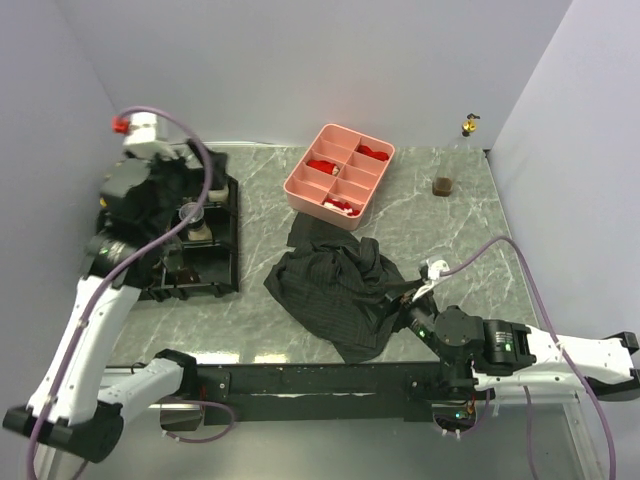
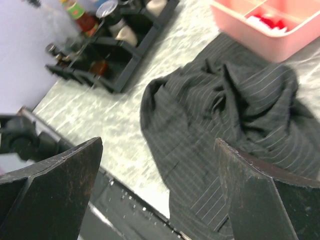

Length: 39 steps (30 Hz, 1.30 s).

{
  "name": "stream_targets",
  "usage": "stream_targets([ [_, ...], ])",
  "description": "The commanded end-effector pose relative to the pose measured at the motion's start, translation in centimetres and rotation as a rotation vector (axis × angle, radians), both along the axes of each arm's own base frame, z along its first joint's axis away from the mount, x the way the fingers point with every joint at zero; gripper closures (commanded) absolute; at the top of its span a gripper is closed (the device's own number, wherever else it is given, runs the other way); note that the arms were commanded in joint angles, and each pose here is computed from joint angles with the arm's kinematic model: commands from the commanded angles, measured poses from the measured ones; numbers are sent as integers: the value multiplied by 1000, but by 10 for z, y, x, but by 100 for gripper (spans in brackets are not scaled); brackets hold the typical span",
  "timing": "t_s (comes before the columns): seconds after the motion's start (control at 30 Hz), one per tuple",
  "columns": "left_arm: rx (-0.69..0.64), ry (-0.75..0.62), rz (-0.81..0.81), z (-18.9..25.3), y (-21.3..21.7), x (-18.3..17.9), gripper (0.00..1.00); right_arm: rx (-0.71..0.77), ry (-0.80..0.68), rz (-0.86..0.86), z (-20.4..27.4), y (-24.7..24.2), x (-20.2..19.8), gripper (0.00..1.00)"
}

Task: Organize the condiment bottles
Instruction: Place the bottle in the storage box, then pick up the bottle from the center of the board.

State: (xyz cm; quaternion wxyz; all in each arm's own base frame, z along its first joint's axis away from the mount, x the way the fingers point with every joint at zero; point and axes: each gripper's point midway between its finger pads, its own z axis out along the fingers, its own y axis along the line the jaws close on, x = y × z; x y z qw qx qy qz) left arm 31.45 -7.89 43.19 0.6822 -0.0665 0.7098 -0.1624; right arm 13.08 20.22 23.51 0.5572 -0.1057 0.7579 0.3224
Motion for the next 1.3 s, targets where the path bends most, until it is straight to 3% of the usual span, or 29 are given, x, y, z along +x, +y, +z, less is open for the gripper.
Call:
stream_targets([
  [0.0, 13, -16, -267, -16, -68, -1, 2, 10, -53, -126, 30, -11, 19, 0],
  [0.17, 50, 121, -427, -84, -118, -14, 2, -111, -60, -213, 32, -18, 48, 0],
  [0.3, 35, 151, -559, -121, -149, -43, 2, -157, -19, -365, 20, -54, 92, 0],
  [0.47, 58, 237, -565, -177, -151, -67, 4, -179, -1, -540, 26, -91, 135, 0],
  [0.6, 14, 266, -571, -181, -151, -82, 4, -157, -24, -672, 36, -120, 177, 0],
  [0.77, -30, 259, -587, -174, -140, -101, 4, -151, -2, -897, 41, -192, 233, 0],
  [0.97, -19, 325, -654, -193, -141, -122, 4, -105, -32, -952, 48, -239, 298, 0],
  [1.13, 22, 368, -662, -201, -138, -127, 4, -182, 12, -937, 32, -260, 354, 0],
  [1.27, 17, 352, -715, -196, -142, -137, 4, -240, -99, -902, 38, -264, 384, 0],
])
